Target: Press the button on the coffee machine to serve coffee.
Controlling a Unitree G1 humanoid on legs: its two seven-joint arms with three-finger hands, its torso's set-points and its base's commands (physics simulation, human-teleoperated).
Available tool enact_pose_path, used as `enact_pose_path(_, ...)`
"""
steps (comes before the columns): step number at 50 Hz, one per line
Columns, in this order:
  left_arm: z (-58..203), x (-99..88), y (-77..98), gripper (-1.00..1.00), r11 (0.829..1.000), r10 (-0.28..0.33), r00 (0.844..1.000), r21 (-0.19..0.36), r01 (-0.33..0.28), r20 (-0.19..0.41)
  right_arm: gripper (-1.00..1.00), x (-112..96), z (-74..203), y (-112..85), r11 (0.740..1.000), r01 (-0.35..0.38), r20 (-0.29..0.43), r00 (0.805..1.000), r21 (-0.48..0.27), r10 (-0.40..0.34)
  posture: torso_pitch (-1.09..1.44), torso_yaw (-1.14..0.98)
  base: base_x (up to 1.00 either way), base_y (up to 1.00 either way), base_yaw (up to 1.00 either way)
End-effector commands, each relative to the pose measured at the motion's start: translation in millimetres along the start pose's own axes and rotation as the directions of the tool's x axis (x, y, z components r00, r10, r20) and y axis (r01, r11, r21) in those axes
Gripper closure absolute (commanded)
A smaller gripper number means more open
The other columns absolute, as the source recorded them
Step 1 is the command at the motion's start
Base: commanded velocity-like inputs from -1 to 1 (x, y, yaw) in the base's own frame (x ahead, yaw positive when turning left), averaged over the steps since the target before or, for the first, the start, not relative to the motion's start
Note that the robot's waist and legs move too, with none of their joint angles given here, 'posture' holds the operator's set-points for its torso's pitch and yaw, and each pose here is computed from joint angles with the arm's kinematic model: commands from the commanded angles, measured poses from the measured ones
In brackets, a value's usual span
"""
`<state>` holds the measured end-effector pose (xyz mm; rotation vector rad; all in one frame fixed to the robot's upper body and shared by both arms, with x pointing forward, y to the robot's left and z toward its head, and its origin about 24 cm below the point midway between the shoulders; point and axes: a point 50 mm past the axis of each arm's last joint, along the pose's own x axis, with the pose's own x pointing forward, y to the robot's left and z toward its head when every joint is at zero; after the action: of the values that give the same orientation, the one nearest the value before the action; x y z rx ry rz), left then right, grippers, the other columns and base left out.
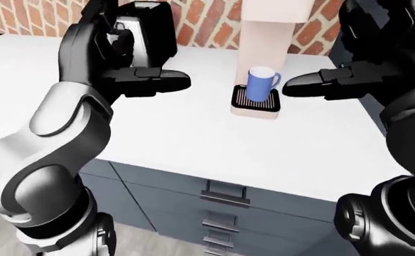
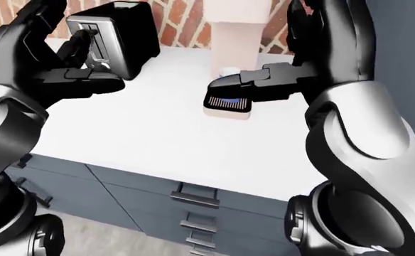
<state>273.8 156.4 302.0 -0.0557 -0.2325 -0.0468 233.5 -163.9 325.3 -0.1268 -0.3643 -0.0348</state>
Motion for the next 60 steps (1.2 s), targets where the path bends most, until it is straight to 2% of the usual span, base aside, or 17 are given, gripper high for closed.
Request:
enact_pose_path(1, 19.1, -4.4, 3.2, -1.00, 1.000, 0.025, 0.994, -0.015, -0.023, 0.106, -1.00, -2.8, 15.7, -0.2, 1.000, -0.002, 0.096, 0.995, 0.012, 0.001, -0.03, 0.00, 0.12, -0.08, 0.00)
enact_pose_path(31, 19.6, -5.4, 2.2, -1.00, 1.000, 0.013, 0.993, -0.018, -0.011, 0.117, -1.00, -2.7, 17.2, -1.3, 1.000, 0.010, 0.098, 0.995, 0.014, -0.011, -0.03, 0.00, 0.03, -0.02, 0.00)
enact_pose_path(60, 13.2, -2.8, -0.1, -1.00, 1.000, -0.006, 0.995, -0.026, 0.009, 0.098, -1.00, -1.4, 15.6, -1.9, 1.000, 0.012, 0.094, 0.995, 0.011, -0.013, -0.21, 0.00, 0.00, 0.00, 0.00)
